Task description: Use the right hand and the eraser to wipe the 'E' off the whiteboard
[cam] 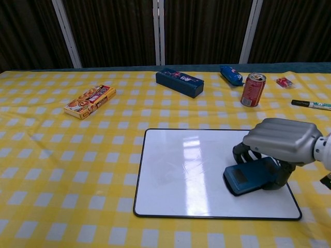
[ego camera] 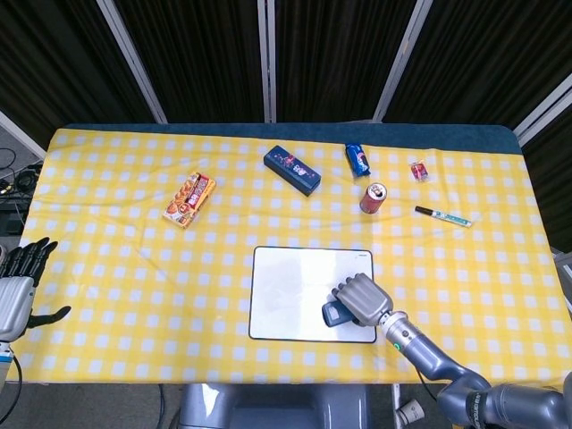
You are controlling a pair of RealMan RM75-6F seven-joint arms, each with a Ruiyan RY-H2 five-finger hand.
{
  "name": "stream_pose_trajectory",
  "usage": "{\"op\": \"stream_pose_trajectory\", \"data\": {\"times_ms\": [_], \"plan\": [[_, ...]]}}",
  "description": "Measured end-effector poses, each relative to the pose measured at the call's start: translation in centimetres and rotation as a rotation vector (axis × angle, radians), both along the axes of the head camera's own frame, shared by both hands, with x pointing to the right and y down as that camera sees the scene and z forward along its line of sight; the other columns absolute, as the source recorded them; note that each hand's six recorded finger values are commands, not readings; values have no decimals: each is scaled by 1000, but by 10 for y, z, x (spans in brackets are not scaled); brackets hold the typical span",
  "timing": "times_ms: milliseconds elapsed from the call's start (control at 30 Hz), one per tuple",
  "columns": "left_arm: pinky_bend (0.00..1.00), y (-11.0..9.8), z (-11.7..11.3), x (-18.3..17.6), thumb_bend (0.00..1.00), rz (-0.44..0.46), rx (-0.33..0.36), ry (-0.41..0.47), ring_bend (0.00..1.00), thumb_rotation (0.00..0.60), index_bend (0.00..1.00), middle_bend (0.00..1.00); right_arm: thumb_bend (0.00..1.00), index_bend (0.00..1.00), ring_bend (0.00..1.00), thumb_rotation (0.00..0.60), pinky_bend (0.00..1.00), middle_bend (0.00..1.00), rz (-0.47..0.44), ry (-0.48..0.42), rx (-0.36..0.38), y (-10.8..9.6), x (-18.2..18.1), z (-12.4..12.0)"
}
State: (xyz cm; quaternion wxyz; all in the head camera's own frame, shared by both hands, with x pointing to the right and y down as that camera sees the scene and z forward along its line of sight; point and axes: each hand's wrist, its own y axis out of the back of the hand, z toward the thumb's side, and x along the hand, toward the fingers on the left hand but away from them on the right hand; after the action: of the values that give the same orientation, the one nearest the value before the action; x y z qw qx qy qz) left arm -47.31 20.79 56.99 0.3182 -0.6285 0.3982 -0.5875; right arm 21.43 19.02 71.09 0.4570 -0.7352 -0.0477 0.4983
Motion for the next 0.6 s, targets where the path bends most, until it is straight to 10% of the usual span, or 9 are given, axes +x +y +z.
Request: {"op": "stream_pose_trajectory", "data": {"times_ms": [367,600], "plan": [[0,0,1,1,0,2,-2,0,0,600,0,0,622,566,479,600,561,596,92,56,88,-41,13,11],[0,0,2,2,0,3,-5,-1,0,600,0,0,627,570,481,600,561,599,66,51,54,-28,6,9]]}}
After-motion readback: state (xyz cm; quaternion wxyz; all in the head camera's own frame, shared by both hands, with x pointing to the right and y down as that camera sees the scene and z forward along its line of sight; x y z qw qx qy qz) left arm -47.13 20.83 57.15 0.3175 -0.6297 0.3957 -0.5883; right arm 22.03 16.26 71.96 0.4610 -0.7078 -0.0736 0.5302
